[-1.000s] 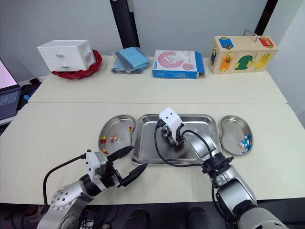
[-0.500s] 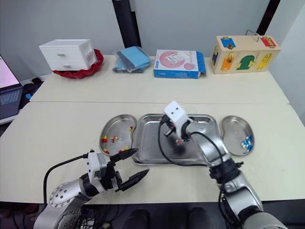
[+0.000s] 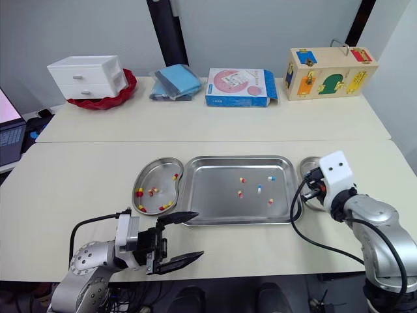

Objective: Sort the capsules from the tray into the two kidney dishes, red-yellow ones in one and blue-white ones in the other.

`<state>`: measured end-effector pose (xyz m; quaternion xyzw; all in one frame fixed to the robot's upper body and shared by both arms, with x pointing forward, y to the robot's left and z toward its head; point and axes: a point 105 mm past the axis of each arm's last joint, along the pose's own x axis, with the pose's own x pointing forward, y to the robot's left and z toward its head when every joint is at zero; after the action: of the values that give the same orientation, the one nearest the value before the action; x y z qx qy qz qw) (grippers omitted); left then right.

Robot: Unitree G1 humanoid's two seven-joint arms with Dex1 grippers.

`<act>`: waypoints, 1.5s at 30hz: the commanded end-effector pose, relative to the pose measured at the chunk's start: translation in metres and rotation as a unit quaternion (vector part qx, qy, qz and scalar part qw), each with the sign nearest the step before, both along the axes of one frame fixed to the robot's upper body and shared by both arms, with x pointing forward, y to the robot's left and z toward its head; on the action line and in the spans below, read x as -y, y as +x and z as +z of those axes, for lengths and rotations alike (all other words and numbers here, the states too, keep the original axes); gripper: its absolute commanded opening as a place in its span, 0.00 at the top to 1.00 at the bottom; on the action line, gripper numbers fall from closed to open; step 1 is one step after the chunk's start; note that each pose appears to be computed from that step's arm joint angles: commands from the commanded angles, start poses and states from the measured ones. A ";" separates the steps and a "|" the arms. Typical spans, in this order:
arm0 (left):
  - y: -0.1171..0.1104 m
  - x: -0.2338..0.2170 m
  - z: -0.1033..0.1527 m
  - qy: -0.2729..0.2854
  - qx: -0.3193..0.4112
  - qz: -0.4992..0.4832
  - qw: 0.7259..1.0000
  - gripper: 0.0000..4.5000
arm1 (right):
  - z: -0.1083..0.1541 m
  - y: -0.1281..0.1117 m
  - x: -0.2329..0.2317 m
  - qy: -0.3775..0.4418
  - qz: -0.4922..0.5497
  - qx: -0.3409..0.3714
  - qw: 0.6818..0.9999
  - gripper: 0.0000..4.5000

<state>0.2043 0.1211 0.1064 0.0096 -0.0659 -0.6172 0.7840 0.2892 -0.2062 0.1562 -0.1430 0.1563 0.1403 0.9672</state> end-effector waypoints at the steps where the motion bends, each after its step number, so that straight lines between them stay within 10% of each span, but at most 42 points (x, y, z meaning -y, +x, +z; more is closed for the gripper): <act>1: -0.003 0.004 0.007 -0.018 0.023 -0.016 0.999 0.00 | 0.009 -0.002 0.010 -0.005 -0.026 0.016 1.000 0.99; 10: -0.005 0.007 0.007 -0.023 0.036 -0.025 0.999 0.00 | -0.003 0.001 0.034 -0.008 -0.101 -0.006 0.995 0.99; 25: 0.000 0.003 0.004 -0.024 0.032 0.004 0.999 0.00 | 0.008 -0.001 0.041 -0.013 -0.090 0.029 0.995 0.01; 35: 0.007 -0.041 -0.008 0.071 -0.059 0.197 0.976 0.00 | 0.000 -0.038 0.014 -0.050 0.089 0.093 0.990 0.00; 45: -0.024 -0.155 -0.026 0.119 -0.165 0.416 0.886 0.00 | -0.058 -0.103 0.040 -0.043 0.230 -0.036 0.971 0.00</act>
<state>0.1844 0.2594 0.0768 0.0337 0.1470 -0.2675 0.9517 0.1909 -0.2393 0.0943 -0.2044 0.1652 0.3477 0.9000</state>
